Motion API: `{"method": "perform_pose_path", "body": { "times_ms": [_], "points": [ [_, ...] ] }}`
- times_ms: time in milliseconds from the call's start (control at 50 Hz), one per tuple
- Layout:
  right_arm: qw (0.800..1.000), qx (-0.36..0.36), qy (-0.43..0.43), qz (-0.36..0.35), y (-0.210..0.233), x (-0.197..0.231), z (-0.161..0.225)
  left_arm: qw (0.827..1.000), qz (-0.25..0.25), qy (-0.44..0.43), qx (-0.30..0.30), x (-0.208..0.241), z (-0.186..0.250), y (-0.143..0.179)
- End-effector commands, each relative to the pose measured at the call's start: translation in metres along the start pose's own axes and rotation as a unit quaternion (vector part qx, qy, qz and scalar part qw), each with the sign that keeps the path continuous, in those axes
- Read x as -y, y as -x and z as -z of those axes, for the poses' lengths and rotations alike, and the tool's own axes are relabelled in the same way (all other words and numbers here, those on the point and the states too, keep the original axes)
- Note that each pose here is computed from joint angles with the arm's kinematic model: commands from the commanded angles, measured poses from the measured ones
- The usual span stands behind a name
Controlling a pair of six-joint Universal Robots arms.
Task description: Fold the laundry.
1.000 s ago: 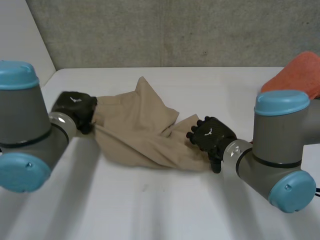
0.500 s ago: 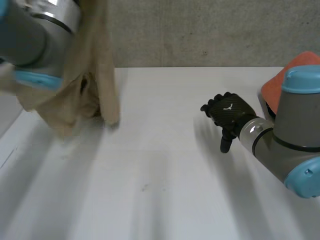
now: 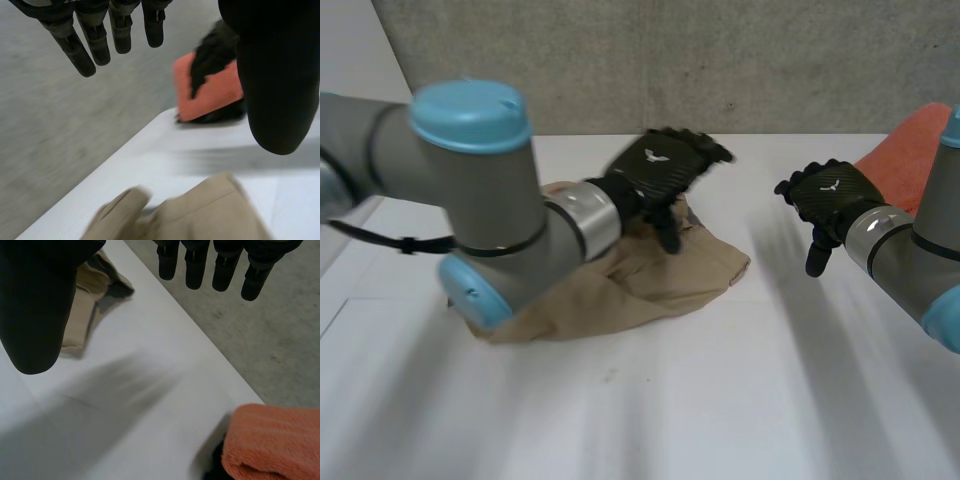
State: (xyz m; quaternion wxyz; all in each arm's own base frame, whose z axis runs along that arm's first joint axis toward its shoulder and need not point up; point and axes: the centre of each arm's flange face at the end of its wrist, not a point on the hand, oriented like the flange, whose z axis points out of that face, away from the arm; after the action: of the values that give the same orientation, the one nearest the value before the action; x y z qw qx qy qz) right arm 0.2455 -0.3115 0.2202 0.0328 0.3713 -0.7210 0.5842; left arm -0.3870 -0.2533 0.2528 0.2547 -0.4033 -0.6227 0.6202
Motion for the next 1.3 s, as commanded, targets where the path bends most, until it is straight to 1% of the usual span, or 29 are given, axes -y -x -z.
{"method": "perform_pose_path", "body": {
  "times_ms": [20, 80, 100, 140, 200, 280, 400, 480, 500, 580, 660, 720, 800, 860, 880, 900, 940, 960, 1020, 1040, 1080, 1100, 1120, 1180, 1200, 1260, 1300],
  "points": [
    [0.993, 0.113, -0.025, 0.029, 0.033, 0.005, 0.021, 0.987, 0.006, 0.074, 0.146, -0.006, 0.052, 0.027],
    [0.985, 0.157, -0.041, 0.05, 0.047, 0.005, 0.025, 0.976, 0.012, 0.108, 0.188, -0.017, 0.069, 0.032],
    [0.98, 0.179, -0.054, 0.067, 0.055, 0.005, 0.027, 0.969, 0.012, 0.132, 0.209, -0.026, 0.08, 0.032],
    [0.975, 0.197, -0.062, 0.085, 0.063, 0.003, 0.026, 0.962, 0.013, 0.159, 0.222, -0.037, 0.091, 0.029],
    [0.968, 0.213, -0.059, 0.118, 0.074, -0.006, 0.016, 0.953, 0.012, 0.202, 0.224, -0.057, 0.106, 0.021],
    [0.962, 0.22, -0.059, 0.153, 0.084, -0.015, -0.001, 0.951, 0.0, 0.226, 0.209, -0.077, 0.112, 0.015],
    [0.962, 0.206, -0.062, 0.17, 0.092, -0.023, -0.03, 0.948, -0.026, 0.236, 0.211, -0.106, 0.099, 0.033],
    [0.965, 0.187, -0.075, 0.17, 0.096, -0.028, -0.049, 0.944, -0.058, 0.247, 0.212, -0.127, 0.085, 0.046],
    [0.966, 0.179, -0.083, 0.168, 0.098, -0.029, -0.056, 0.941, -0.072, 0.253, 0.213, -0.136, 0.079, 0.052],
    [0.969, 0.157, -0.101, 0.164, 0.103, -0.033, -0.073, 0.931, -0.097, 0.279, 0.215, -0.156, 0.068, 0.066],
    [0.972, 0.13, -0.113, 0.159, 0.106, -0.035, -0.087, 0.925, -0.117, 0.282, 0.224, -0.161, 0.061, 0.075],
    [0.974, 0.118, -0.114, 0.157, 0.107, -0.038, -0.094, 0.925, -0.122, 0.275, 0.231, -0.158, 0.057, 0.078],
    [0.977, 0.099, -0.114, 0.148, 0.105, -0.036, -0.101, 0.93, -0.121, 0.243, 0.249, -0.14, 0.054, 0.083],
    [0.982, 0.091, -0.105, 0.125, 0.097, -0.029, -0.098, 0.935, -0.114, 0.2, 0.27, -0.11, 0.057, 0.086],
    [0.984, 0.089, -0.101, 0.115, 0.093, -0.027, -0.096, 0.937, -0.11, 0.187, 0.274, -0.101, 0.058, 0.086],
    [0.988, 0.087, -0.095, 0.088, 0.085, -0.021, -0.091, 0.94, -0.104, 0.159, 0.283, -0.08, 0.061, 0.087],
    [0.991, 0.08, -0.096, 0.055, 0.072, -0.009, -0.084, 0.942, -0.097, 0.131, 0.292, -0.059, 0.065, 0.087],
    [0.992, 0.072, -0.101, 0.019, 0.057, 0.005, -0.075, 0.944, -0.092, 0.104, 0.3, -0.039, 0.07, 0.087],
    [0.992, 0.056, -0.109, -0.028, 0.034, 0.027, -0.059, 0.944, -0.088, 0.065, 0.31, -0.006, 0.08, 0.089],
    [0.991, 0.047, -0.116, -0.053, 0.019, 0.043, -0.047, 0.944, -0.088, 0.038, 0.317, 0.017, 0.089, 0.09],
    [0.989, 0.039, -0.122, -0.073, 0.003, 0.058, -0.032, 0.943, -0.088, 0.008, 0.322, 0.043, 0.098, 0.09],
    [0.988, 0.035, -0.126, -0.08, -0.005, 0.066, -0.024, 0.942, -0.088, -0.006, 0.324, 0.056, 0.103, 0.09],
    [0.987, 0.024, -0.136, -0.087, -0.02, 0.082, -0.008, 0.941, -0.089, -0.03, 0.326, 0.079, 0.113, 0.089],
    [0.983, 0.008, -0.159, -0.088, -0.04, 0.105, 0.015, 0.94, -0.089, -0.061, 0.323, 0.112, 0.129, 0.086],
    [0.98, 0.001, -0.177, -0.087, -0.049, 0.119, 0.029, 0.939, -0.088, -0.082, 0.323, 0.132, 0.14, 0.084],
    [0.973, -0.011, -0.216, -0.084, -0.06, 0.14, 0.045, 0.935, -0.084, -0.112, 0.325, 0.159, 0.153, 0.084],
    [0.965, -0.023, -0.245, -0.086, -0.068, 0.155, 0.052, 0.93, -0.081, -0.139, 0.332, 0.18, 0.161, 0.087]
  ]
}}
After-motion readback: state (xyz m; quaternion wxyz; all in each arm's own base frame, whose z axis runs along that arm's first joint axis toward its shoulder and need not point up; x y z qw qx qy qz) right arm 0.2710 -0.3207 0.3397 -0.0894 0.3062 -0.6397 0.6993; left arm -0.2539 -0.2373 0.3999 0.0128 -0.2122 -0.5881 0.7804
